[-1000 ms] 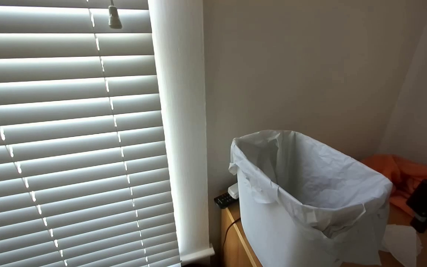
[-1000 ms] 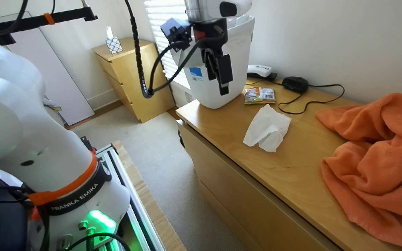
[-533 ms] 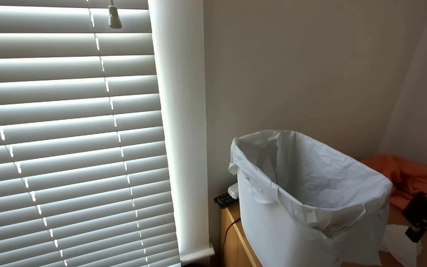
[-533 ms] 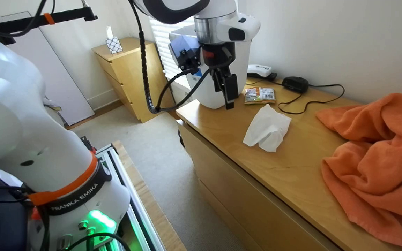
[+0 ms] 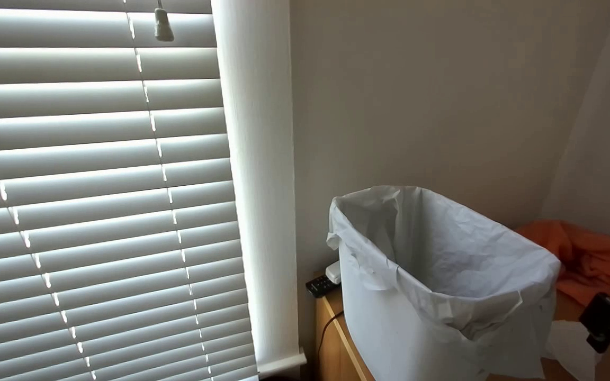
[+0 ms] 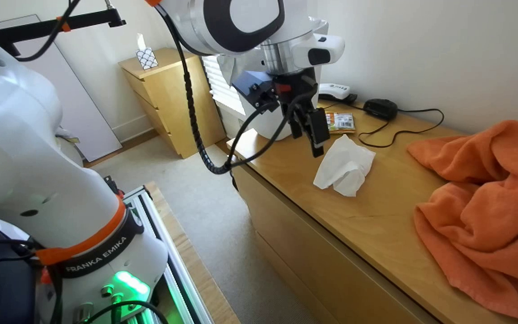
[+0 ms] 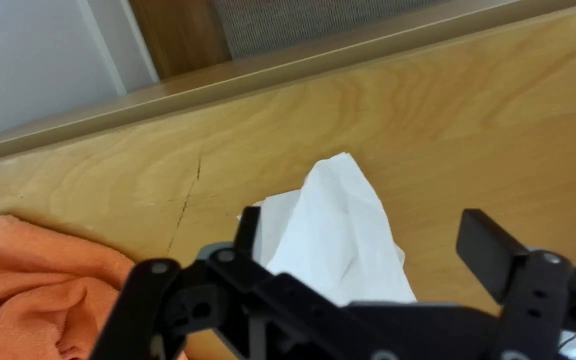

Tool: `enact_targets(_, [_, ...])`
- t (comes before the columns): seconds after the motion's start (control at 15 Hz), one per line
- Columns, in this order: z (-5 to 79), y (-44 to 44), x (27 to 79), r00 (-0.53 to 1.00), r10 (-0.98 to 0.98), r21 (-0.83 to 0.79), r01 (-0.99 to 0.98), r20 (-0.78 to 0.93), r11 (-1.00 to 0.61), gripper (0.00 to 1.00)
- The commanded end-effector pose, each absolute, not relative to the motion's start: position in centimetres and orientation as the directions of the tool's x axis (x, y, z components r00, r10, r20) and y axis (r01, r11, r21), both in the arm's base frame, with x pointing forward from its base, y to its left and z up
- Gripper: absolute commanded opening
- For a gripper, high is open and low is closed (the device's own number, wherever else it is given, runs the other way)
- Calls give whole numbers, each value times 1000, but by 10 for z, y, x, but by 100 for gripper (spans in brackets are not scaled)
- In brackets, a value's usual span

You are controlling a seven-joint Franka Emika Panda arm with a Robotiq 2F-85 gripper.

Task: Unfold the white napkin then put the orange object on the counter

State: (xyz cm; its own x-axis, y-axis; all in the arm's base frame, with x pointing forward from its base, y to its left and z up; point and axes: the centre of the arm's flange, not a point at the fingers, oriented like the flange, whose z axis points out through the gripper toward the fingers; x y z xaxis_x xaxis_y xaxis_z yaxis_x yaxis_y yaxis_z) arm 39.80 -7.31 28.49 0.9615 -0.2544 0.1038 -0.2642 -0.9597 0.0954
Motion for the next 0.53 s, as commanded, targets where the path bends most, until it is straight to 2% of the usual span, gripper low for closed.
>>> enact_targets(0.0, [249, -76, 412, 963, -236, 128, -252, 128, -959, 100])
enact_targets(0.47, [205, -65, 438, 966, -240, 160, -254, 98, -954, 100])
